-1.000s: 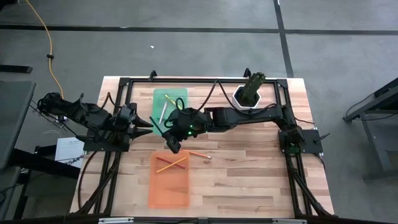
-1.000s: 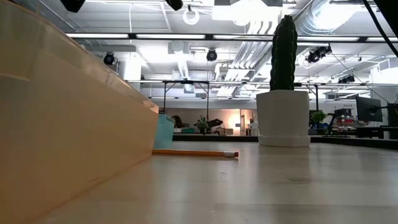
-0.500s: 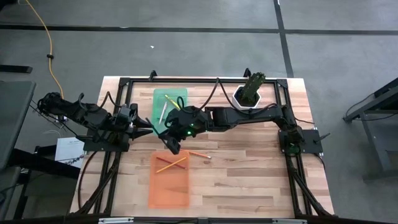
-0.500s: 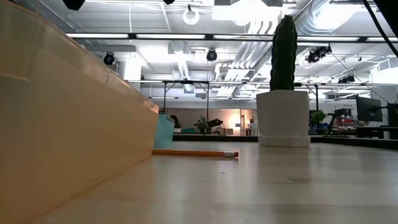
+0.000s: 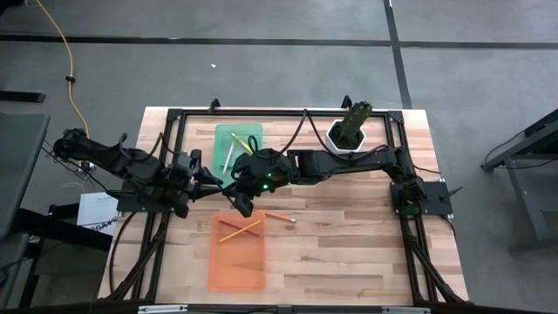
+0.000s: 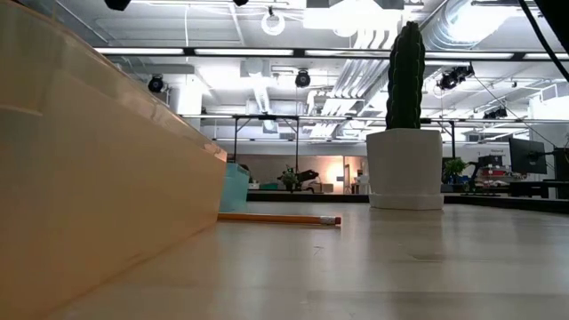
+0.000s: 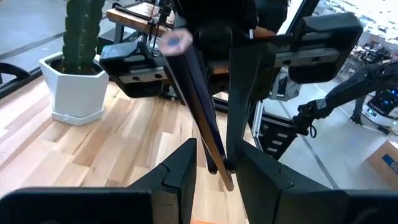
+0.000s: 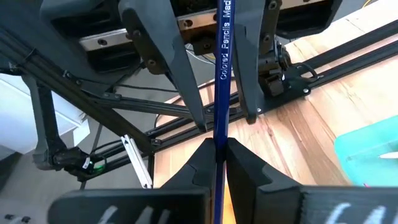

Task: Sort pens & pencils
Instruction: Put the blue pencil into the orange bin

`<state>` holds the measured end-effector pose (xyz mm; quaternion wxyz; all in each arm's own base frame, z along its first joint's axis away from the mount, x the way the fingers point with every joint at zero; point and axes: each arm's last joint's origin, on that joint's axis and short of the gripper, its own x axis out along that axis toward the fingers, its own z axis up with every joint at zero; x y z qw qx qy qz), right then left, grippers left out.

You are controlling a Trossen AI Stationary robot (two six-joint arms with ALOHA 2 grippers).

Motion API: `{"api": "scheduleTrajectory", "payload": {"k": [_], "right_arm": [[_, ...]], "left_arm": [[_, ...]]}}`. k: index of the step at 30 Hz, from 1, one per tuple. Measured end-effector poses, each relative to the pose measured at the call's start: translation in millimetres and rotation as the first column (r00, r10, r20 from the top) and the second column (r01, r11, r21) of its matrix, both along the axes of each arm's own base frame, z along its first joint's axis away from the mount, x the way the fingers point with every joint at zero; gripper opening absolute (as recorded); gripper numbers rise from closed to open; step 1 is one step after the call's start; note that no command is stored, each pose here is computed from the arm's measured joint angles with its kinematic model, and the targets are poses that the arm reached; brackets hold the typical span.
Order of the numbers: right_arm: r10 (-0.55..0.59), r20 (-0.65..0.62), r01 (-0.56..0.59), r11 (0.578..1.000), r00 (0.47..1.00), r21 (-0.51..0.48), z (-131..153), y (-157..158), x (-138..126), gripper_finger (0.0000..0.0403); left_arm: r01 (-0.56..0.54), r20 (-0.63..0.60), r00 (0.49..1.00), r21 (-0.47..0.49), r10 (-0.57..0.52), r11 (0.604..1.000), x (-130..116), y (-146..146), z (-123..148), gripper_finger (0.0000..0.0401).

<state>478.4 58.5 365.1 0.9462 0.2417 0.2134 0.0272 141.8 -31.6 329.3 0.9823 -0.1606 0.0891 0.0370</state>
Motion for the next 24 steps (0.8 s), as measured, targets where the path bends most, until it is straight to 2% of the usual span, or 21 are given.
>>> {"api": "scheduleTrajectory", "payload": {"k": [14,24], "right_arm": [[0.01,-0.001,-0.01,1.0,1.0,0.004,-0.1,0.2,0.0,0.0012],[0.013,0.0,-0.013,1.0,1.0,-0.011,-0.6,-0.1,0.2,0.0012]], "left_arm": [[0.001,0.012,1.0,0.006,-0.001,1.0,-2.7,0.8,1.6,0.0093],[0.005,0.012,1.0,0.011,-0.005,1.0,-2.5,0.5,1.6,0.0012]]}}
